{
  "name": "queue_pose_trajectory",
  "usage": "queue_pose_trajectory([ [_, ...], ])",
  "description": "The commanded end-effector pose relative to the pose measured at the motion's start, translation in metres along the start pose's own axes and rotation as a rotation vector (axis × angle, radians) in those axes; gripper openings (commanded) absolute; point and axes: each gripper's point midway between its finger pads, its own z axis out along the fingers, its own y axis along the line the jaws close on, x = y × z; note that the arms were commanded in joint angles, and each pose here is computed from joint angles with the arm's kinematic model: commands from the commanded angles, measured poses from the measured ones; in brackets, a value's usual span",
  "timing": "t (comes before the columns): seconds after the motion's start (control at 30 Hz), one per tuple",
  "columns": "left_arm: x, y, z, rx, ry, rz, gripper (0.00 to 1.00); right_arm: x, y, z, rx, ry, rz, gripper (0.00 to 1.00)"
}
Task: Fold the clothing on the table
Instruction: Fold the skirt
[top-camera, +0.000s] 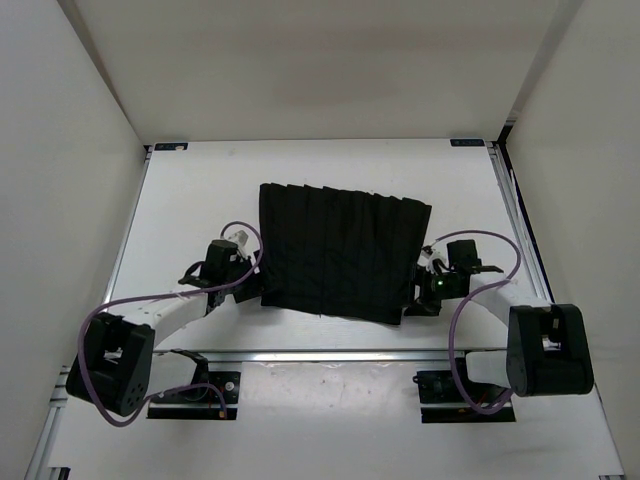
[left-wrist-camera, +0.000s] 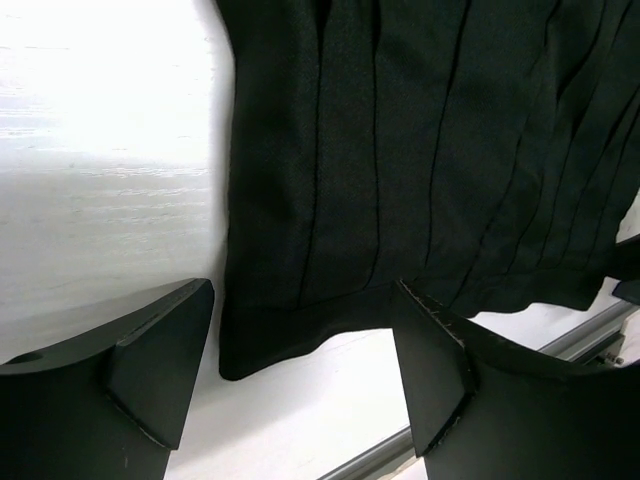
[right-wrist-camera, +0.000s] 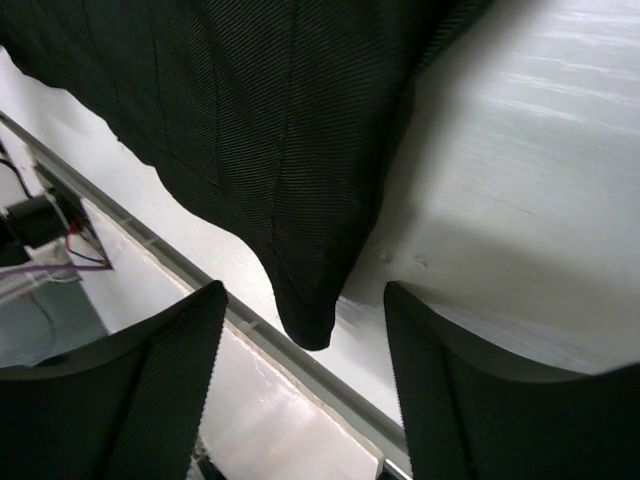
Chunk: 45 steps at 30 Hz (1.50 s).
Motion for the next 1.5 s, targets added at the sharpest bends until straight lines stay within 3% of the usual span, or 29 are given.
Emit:
queue_pose_trajectory([
  [0.0,0.03,0.024,0.004,-0.088,0.09,-0.025,0.83,0.007,-0.015,0.009,0.085,0.014,-0.061,0.68],
  [0.17,0.029,0.024,0.007,-0.092,0.098,-0.019,0.82,0.004,-0.015,0.009,0.079,0.017,-0.06,0.55],
  [0.2,0.03,0.023,0.007,-0.085,0.099,-0.011,0.81,0.003,-0.016,0.01,0.089,0.018,-0.082,0.48],
  [0.23,0.03,0.02,0.009,-0.079,0.112,-0.016,0.73,0.001,-0.013,0.009,0.096,0.024,-0.16,0.16],
  [0.3,0.031,0.019,0.009,-0.072,0.111,-0.012,0.66,0.0,-0.012,0.008,0.099,0.017,-0.175,0.07],
  [0.33,0.033,0.019,0.009,-0.075,0.121,-0.008,0.57,0.003,-0.014,0.008,0.103,0.024,-0.189,0.0],
  [0.37,0.034,0.019,0.009,-0.069,0.128,-0.009,0.51,-0.002,-0.012,0.005,0.106,0.01,-0.219,0.01],
  [0.43,0.044,0.022,0.009,-0.083,0.162,0.003,0.22,-0.006,-0.008,0.001,0.098,-0.009,-0.228,0.0],
  [0.53,0.051,0.02,0.006,-0.081,0.186,0.039,0.0,-0.018,-0.001,-0.009,0.081,-0.058,-0.245,0.0],
  [0.97,0.028,-0.024,-0.041,0.068,0.114,0.039,0.0,-0.037,0.028,-0.053,0.014,-0.146,-0.291,0.0],
  [1.23,0.013,-0.079,-0.083,0.205,0.196,-0.027,0.0,-0.048,0.097,-0.095,-0.15,-0.174,-0.46,0.0],
  [1.33,-0.01,-0.08,-0.092,0.237,0.195,-0.126,0.0,-0.064,0.101,-0.112,-0.188,-0.195,-0.396,0.0],
  [1.47,-0.018,-0.07,-0.095,0.216,0.193,-0.163,0.0,-0.087,0.071,-0.131,-0.181,-0.244,-0.238,0.0],
])
